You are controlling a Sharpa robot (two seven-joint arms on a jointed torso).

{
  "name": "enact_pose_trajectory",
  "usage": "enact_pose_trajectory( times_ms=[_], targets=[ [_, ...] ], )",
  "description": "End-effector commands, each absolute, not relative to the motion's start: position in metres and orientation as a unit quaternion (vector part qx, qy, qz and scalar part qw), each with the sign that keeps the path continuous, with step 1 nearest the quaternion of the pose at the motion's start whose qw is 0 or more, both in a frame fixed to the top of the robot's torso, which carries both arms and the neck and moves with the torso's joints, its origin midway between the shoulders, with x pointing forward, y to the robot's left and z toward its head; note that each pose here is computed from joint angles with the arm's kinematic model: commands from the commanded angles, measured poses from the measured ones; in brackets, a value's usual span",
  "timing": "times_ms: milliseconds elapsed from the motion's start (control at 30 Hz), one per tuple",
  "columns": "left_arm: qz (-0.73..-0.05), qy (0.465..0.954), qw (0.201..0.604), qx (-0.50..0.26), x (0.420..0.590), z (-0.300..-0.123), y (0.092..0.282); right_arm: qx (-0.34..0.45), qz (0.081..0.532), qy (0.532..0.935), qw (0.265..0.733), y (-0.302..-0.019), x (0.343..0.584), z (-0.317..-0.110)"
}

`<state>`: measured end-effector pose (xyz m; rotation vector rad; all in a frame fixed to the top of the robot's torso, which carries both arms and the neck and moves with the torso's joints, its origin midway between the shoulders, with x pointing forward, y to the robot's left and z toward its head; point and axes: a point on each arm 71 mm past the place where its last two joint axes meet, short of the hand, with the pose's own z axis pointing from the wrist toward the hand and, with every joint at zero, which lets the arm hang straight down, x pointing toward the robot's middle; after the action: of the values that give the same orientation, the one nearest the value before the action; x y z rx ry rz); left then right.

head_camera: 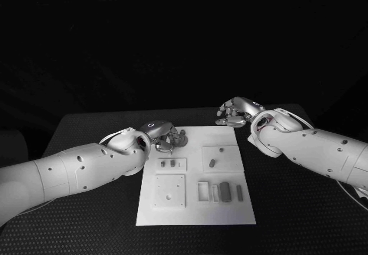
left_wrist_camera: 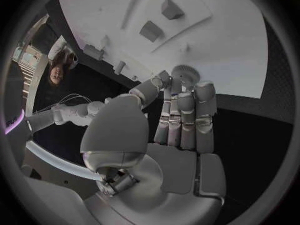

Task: Assemble the parts on the task board

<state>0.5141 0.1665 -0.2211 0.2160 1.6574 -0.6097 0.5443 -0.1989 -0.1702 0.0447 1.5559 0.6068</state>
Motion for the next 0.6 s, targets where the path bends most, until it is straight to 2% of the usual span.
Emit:
enact_pose_trajectory(
  times_ms=[33, 167, 600],
  targets=[
    [-0.263, 0.744, 0.608, 0.090, 0.512, -0.222, 0.170, 0.015, 0.271, 0.692, 0.669, -0.198, 0.544, -0.170],
    [-0.257, 0.754, 0.595, 0.105, 0.511, -0.225, 0.174, 0.015, 0.271, 0.692, 0.669, -0.198, 0.544, -0.170],
    [-0.241, 0.754, 0.600, 0.117, 0.515, -0.227, 0.184, 0.015, 0.271, 0.692, 0.669, -0.198, 0.544, -0.170]
  ],
)
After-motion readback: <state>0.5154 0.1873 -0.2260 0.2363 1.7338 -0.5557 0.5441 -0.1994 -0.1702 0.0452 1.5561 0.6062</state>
